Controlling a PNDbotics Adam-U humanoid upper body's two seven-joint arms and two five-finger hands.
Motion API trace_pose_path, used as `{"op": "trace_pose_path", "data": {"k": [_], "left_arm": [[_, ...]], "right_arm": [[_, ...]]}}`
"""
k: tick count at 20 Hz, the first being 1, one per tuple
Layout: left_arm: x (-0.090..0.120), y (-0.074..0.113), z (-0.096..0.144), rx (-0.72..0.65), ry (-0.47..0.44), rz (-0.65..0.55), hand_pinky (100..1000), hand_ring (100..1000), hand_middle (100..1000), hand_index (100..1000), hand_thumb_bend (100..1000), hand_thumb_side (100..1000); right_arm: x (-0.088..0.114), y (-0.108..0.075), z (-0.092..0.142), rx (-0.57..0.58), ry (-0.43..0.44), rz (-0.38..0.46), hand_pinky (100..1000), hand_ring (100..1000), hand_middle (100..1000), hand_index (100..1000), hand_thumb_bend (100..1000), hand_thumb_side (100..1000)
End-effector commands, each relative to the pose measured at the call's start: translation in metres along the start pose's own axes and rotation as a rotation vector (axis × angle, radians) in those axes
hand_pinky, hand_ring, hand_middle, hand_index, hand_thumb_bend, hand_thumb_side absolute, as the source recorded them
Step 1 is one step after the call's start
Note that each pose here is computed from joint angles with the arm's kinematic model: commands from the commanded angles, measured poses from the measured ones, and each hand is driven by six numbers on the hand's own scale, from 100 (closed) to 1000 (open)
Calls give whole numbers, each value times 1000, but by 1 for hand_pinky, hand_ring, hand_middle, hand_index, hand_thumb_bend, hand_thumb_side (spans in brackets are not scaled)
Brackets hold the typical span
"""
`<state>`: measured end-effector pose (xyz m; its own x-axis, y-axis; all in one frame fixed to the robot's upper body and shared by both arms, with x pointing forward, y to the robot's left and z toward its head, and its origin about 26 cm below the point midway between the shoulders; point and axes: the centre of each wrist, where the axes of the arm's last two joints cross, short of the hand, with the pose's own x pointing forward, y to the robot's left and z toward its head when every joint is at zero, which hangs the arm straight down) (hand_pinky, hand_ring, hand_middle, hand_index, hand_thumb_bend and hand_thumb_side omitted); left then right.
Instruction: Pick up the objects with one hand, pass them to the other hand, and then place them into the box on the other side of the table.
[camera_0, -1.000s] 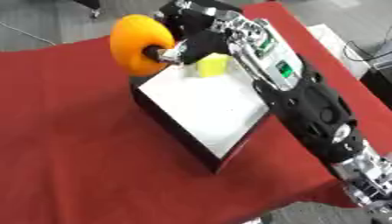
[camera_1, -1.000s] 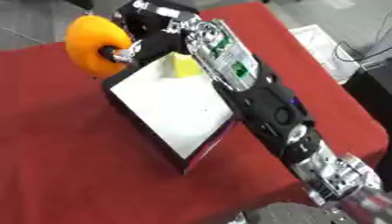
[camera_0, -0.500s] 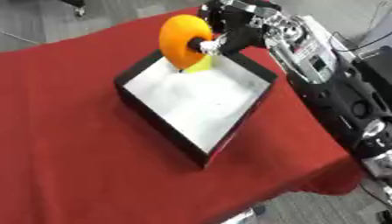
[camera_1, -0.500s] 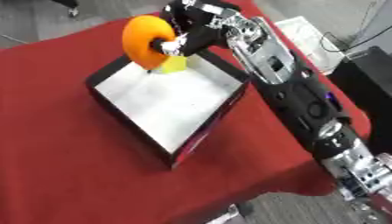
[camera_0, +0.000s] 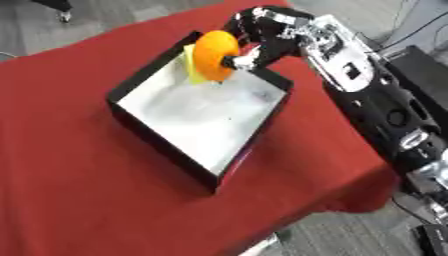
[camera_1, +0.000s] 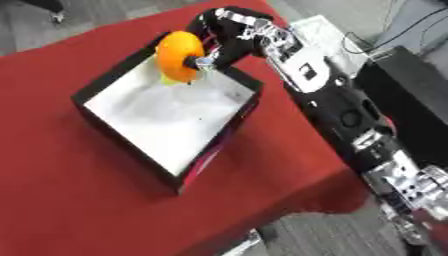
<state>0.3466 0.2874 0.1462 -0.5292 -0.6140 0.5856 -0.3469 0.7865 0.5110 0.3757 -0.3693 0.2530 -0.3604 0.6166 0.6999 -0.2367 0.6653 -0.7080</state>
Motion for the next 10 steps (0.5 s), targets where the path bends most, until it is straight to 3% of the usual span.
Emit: {"op": "trace_pose_path", "data": {"k": [1,6,10], "left_arm": [[5,14,-9,19,-35,-25,870,800,759,866,143,830],[4,17,-9,32,-31,-31,871,802,759,866,140,828],[4,19,-9,37,-28,-39,873,804,761,865,110,815]], "right_arm": [[-3,-21,9,-44,12,86,836,895,838,829,669,203],[-12,-28,15,-95,5,163,871,957,929,894,791,276],[-13,-31,19,-145,-1,194,867,958,937,909,794,322]]}}
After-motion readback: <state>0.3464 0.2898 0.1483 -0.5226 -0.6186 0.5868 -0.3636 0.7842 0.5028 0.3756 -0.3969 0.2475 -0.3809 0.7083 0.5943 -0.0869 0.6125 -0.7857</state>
